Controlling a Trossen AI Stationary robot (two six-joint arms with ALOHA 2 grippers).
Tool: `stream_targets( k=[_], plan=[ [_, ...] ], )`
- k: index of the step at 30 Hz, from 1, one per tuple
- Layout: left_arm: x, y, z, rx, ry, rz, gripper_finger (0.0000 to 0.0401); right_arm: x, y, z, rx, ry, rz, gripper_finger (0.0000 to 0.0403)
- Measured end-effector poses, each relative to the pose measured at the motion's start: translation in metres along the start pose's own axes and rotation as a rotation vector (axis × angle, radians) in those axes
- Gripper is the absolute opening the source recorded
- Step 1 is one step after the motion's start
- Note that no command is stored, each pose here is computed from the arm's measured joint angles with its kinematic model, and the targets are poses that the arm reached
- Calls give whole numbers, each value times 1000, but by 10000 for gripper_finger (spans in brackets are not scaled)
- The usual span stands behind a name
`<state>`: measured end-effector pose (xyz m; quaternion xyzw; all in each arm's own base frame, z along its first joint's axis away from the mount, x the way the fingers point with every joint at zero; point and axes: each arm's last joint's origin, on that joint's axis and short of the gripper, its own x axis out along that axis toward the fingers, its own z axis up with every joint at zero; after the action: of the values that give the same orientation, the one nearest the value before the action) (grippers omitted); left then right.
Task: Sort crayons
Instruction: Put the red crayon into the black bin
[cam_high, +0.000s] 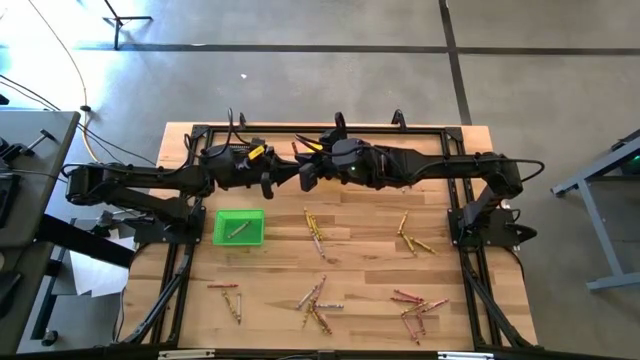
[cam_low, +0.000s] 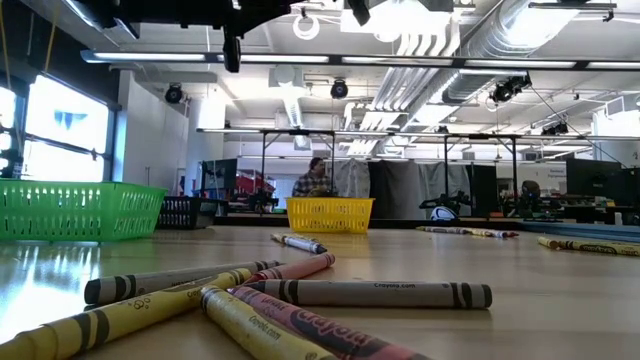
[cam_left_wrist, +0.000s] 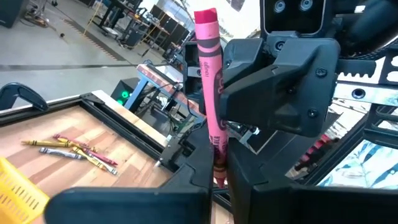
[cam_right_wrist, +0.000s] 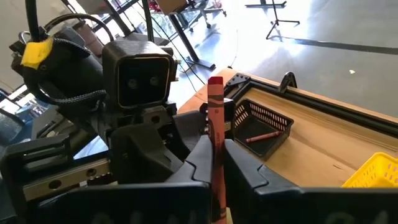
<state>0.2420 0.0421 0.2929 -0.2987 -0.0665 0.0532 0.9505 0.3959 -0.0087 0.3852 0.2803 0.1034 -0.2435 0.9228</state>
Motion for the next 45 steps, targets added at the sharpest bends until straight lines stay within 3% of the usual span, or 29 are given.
stream_targets(
  k=[6, 18, 24, 33, 38, 45],
  plan=[
    [0, 0, -1, 1, 2, 4, 8, 2, 0, -1, -5, 4, -1, 19],
    [-10, 6, 5, 3, 62, 39, 2, -16, -8, 0, -92, 90, -60, 112],
    [-43, 27, 14, 73, 188, 278, 1, -35, -10, 7, -98, 106, -73, 118],
    [-101, 68, 18, 148, 322, 899, 1, -39, -7, 5, -101, 112, -69, 119],
    [-102, 93, 21, 157, 378, 1035, 1, -37, -11, 6, -78, 106, -88, 119],
    [-96, 132, 6, 91, 560, 1172, 1, -35, -14, 8, -56, 101, -100, 119]
  ],
)
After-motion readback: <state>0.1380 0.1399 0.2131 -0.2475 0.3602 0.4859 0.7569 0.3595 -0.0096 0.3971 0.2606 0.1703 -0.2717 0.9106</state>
